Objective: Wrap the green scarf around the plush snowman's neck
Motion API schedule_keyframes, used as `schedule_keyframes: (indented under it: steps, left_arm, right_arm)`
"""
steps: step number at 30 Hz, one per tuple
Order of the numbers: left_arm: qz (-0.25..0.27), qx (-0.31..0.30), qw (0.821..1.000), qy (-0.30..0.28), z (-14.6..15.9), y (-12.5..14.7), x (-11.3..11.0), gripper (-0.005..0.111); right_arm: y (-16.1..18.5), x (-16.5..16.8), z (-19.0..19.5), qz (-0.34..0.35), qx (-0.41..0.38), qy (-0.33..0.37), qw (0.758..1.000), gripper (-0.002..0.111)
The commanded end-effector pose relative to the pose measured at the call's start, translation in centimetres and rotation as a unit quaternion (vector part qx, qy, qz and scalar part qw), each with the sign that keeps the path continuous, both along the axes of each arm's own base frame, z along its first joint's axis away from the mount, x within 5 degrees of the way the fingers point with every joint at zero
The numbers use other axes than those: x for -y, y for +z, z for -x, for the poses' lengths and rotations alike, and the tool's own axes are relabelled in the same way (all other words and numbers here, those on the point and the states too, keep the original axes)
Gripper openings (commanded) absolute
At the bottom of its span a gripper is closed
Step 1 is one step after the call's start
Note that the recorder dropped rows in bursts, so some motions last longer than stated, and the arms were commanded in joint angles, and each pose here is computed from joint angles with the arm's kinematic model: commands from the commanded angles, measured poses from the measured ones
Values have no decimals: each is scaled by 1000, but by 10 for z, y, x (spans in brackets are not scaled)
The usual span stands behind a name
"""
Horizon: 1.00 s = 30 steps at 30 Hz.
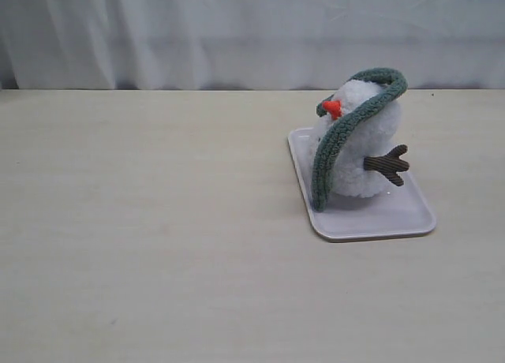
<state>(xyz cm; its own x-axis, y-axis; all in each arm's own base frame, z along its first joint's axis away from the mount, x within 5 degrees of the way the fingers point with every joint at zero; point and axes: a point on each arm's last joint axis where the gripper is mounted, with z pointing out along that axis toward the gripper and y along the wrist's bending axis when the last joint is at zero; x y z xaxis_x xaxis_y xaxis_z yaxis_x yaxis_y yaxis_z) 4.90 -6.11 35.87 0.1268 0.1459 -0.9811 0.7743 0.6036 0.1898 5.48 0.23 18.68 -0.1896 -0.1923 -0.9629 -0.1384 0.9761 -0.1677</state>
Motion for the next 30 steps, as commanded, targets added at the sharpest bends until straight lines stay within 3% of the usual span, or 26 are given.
schedule_keyframes:
  steps: [1, 8, 12, 14, 17, 20, 25, 30]
  left_arm:
    - [5, -9, 1000, 0, 0, -2, 0, 0]
    - [12, -7, 1000, 1, 0, -2, 0, 0]
    - [82, 2, 995, 63, -12, -14, -2, 0]
    - [92, -16, 988, 127, -22, -26, -8, 0]
    - [108, -45, 964, 238, -30, -48, -26, 0]
    - [117, -42, 946, 299, -25, -65, -39, 0]
    - [136, -11, 914, 383, -11, -89, -55, 0]
    - [155, 15, 895, 419, 1, -102, -60, 0]
  right_arm:
    - [1, 0, 0, 5, 8, 0, 1000, 4]
    - [1, 0, 0, 5, 8, 0, 1000, 4]
    - [1, 0, 0, 5, 8, 0, 1000, 4]
    - [1, 0, 0, 5, 8, 0, 1000, 4]
    - [1, 0, 0, 5, 8, 0, 1000, 4]
    - [1, 0, 0, 5, 8, 0, 1000, 4]
    - [1, 0, 0, 5, 8, 0, 1000, 4]
    - [1, 0, 0, 5, 8, 0, 1000, 4]
